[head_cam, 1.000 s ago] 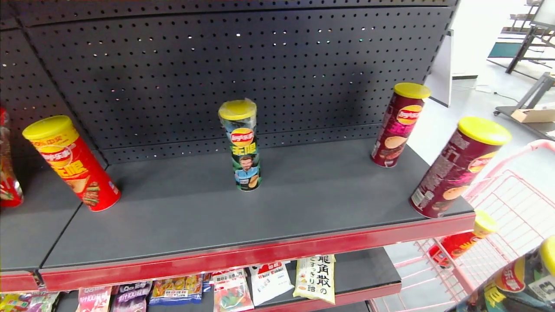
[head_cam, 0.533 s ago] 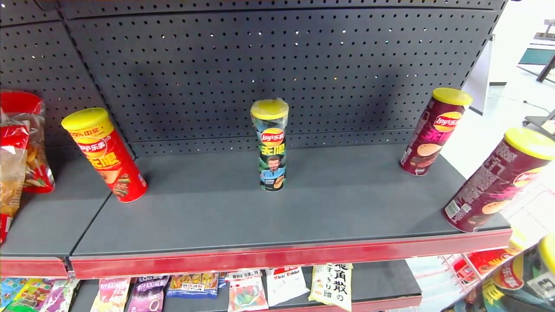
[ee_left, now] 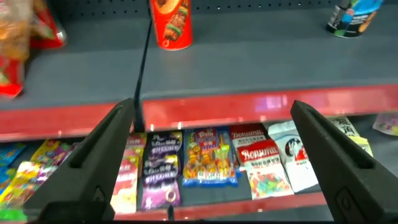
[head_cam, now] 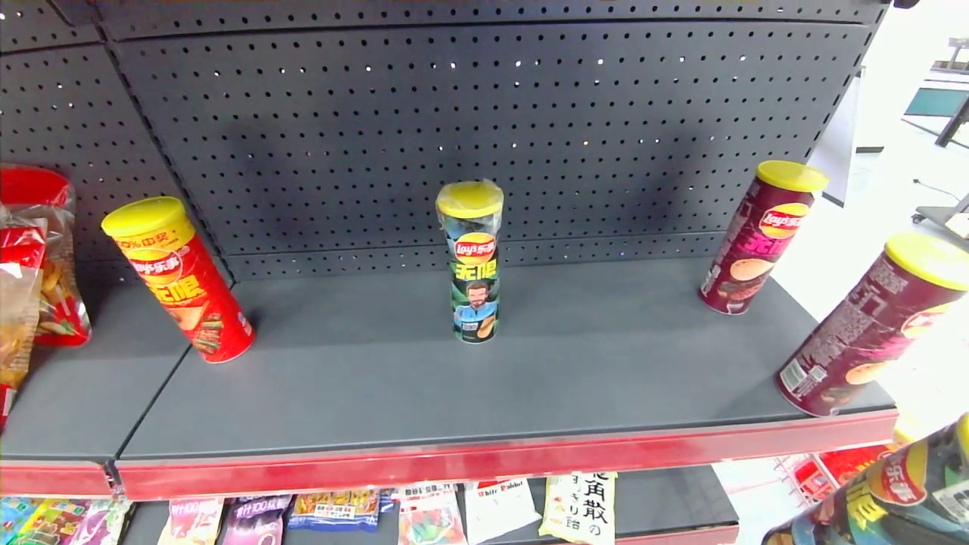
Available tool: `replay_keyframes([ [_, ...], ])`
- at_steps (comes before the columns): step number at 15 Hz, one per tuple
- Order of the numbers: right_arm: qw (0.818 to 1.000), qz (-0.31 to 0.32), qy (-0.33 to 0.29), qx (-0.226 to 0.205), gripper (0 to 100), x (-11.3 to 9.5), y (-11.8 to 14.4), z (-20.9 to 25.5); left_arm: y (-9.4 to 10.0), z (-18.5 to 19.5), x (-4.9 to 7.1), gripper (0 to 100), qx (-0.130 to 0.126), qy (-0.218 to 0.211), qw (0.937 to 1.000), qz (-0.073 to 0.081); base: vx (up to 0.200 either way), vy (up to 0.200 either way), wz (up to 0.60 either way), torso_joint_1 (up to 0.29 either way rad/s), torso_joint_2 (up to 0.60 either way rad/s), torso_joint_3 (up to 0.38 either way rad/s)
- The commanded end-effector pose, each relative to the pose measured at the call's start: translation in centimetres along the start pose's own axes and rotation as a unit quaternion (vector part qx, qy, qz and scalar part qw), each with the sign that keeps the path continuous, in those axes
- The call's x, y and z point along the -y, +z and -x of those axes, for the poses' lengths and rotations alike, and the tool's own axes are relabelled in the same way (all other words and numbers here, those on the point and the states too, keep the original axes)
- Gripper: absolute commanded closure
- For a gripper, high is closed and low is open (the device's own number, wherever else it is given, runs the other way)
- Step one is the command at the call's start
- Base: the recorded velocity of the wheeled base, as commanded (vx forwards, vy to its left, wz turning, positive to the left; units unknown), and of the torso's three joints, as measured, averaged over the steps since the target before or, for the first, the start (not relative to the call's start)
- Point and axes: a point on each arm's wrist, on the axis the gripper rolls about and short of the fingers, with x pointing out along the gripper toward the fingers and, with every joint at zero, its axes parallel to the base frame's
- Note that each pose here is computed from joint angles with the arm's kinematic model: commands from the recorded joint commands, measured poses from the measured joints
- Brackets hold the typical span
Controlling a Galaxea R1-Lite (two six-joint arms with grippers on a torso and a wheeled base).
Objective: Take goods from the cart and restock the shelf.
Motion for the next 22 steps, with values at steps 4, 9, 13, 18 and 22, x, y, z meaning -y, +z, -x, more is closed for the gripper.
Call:
replay_keyframes([
  [4, 1.000, 0.001, -0.001, 0.004, 100, 0.0, 0.2, 0.1, 0.0, 0.0, 0.0, 0, -0.001, 0.000, 1.0000, 0.001, 0.000, 0.000, 0.00, 0.000, 0.00, 0.000],
  [9, 1.000, 0.001, 0.000, -0.001, 100, -0.1, -0.2, 0.1, 0.0, -0.2, 0.0, 0, -0.011, -0.002, 0.9999, 0.003, 0.000, 0.000, 0.00, 0.000, 0.00, 0.000],
  [13, 1.000, 0.004, 0.021, -0.004, 100, -0.1, 0.1, -0.2, 0.1, -0.2, 0.1, 0, -0.007, -0.038, 0.9990, -0.024, 0.000, 0.000, 0.00, 0.000, 0.00, 0.000],
  [18, 1.000, -0.001, 0.013, -0.011, 100, 0.2, 0.7, -0.8, 6.3, 0.1, 0.0, 0, 0.023, -0.028, 0.9993, 0.007, 0.000, 0.000, 0.00, 0.000, 0.00, 0.000],
  [22, 1.000, -0.002, 0.015, -0.014, 100, 0.2, 0.9, -1.0, 16.5, -7.7, 1.2, 0, -0.049, -0.247, 0.9678, 0.006, 0.000, 0.000, 0.00, 0.000, 0.00, 0.000],
])
